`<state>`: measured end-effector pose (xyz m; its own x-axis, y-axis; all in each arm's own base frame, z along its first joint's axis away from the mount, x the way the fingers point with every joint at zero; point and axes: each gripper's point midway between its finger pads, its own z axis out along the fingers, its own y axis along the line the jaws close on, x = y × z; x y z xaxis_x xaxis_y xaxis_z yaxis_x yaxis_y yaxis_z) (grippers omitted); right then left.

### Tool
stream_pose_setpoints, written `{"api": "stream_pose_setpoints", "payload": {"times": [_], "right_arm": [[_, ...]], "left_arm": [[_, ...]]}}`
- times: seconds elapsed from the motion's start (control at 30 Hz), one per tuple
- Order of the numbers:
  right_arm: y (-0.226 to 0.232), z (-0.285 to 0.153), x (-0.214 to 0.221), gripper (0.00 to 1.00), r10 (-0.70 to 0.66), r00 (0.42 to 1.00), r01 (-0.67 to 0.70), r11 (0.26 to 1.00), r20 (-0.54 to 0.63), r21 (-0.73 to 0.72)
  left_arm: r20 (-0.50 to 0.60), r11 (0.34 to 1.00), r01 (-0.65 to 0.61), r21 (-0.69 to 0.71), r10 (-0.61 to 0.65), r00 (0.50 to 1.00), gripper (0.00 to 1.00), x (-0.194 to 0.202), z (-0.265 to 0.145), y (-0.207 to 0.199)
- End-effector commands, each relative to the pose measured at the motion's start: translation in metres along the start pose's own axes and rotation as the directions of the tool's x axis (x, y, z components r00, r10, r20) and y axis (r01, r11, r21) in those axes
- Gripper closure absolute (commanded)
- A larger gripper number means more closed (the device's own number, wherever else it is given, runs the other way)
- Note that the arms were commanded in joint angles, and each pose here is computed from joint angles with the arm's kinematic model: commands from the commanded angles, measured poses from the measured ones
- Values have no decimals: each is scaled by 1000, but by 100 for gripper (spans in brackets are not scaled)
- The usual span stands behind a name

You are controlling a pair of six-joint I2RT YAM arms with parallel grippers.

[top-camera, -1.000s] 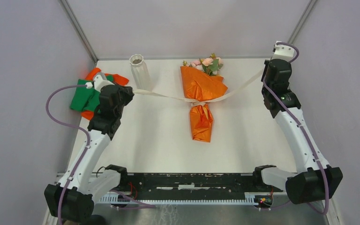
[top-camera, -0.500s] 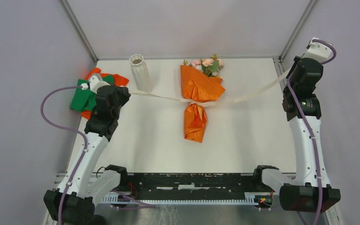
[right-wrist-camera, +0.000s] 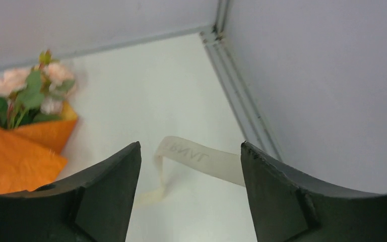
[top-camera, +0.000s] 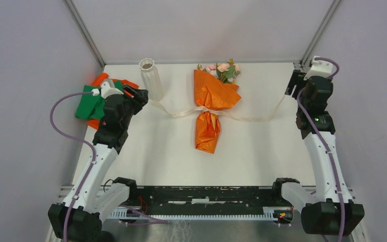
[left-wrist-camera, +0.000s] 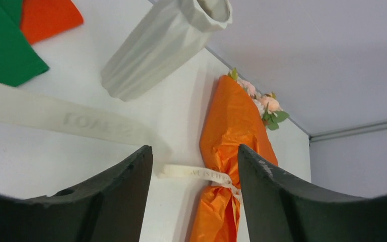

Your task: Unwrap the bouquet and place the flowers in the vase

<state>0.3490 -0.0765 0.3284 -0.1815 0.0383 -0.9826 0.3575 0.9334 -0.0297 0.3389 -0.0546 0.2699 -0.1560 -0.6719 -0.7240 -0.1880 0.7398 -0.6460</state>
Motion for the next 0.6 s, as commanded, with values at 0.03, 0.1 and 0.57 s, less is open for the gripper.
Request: {"api": "stream_pose_setpoints", "payload": {"times": [0.03, 0.1, 0.57], "right_arm": [[86, -6, 34, 21, -91, 996, 83, 959, -15, -269], [120, -10, 52, 22, -149, 988, 129, 932, -35, -340], [288, -32, 156, 44, -395, 913, 244, 723, -97, -646]], "left_arm": [[-57, 969, -74, 237, 90, 994, 26, 19, 0, -51], [-69, 960, -115, 256, 137, 988, 26, 34, 1, -65], [-329, 923, -179, 340, 295, 897, 27, 205, 44, -96]]}}
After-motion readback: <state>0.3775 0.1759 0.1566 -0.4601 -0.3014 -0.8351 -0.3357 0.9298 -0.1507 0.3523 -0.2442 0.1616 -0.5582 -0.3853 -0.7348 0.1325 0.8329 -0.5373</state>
